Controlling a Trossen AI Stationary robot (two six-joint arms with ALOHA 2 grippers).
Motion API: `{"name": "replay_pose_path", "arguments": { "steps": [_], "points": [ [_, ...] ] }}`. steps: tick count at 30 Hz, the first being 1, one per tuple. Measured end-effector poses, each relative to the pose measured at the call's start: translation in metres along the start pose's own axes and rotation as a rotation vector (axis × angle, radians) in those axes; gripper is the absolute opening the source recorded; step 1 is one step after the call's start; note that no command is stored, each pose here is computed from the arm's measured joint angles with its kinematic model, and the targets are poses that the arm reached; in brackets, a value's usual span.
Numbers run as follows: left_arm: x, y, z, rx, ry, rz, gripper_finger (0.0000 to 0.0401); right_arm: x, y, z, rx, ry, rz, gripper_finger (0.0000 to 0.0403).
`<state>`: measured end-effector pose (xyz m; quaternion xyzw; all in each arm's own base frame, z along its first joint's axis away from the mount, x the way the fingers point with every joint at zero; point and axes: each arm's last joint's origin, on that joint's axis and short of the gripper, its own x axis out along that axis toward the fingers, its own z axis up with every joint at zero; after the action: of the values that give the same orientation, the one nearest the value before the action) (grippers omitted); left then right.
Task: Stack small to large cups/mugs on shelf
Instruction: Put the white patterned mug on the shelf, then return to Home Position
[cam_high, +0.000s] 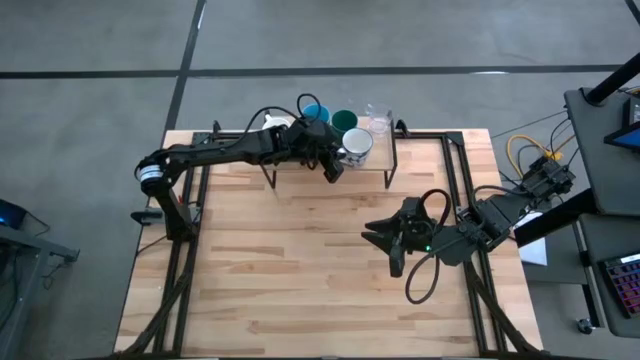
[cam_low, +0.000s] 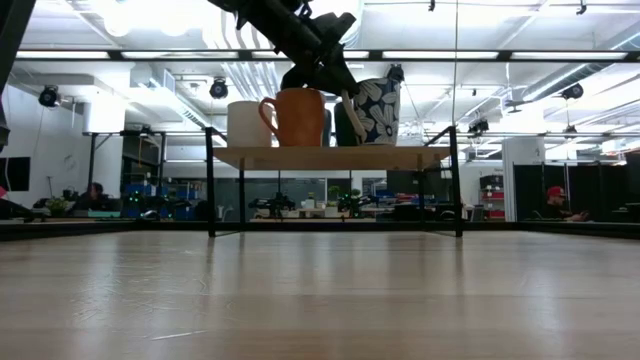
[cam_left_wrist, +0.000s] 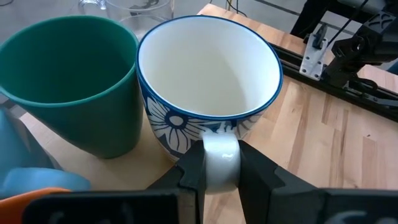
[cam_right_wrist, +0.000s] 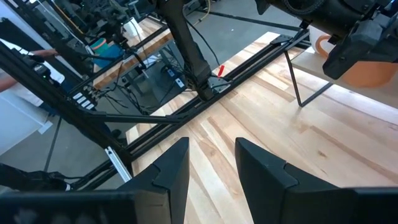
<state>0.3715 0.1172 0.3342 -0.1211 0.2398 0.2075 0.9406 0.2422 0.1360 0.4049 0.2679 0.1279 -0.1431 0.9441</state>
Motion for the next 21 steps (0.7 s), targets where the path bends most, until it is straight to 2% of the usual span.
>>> {"name": "replay_pose_path", "arguments": {
  "steps": [4, 11, 21],
  "points": [
    [0.0000, 0.0000, 0.0000, 0.000, 0.000, 0.000, 0.0048, 0.0000, 0.0000, 0.0000, 0.000, 0.000, 0.000, 0.0123],
    [0.0000, 0.0008, 0.0010, 0.002, -0.007, 0.003, 0.0123, 0.0000, 0.0000, 0.0000, 0.000, 0.000, 0.000, 0.0123],
    [0.0000, 0.0024, 0.0010, 0.000, -0.004, 0.006, 0.0133, 0.0000, 0.0001, 0.0001, 0.001, -0.001, 0.001, 0.0123]
  ]
}}
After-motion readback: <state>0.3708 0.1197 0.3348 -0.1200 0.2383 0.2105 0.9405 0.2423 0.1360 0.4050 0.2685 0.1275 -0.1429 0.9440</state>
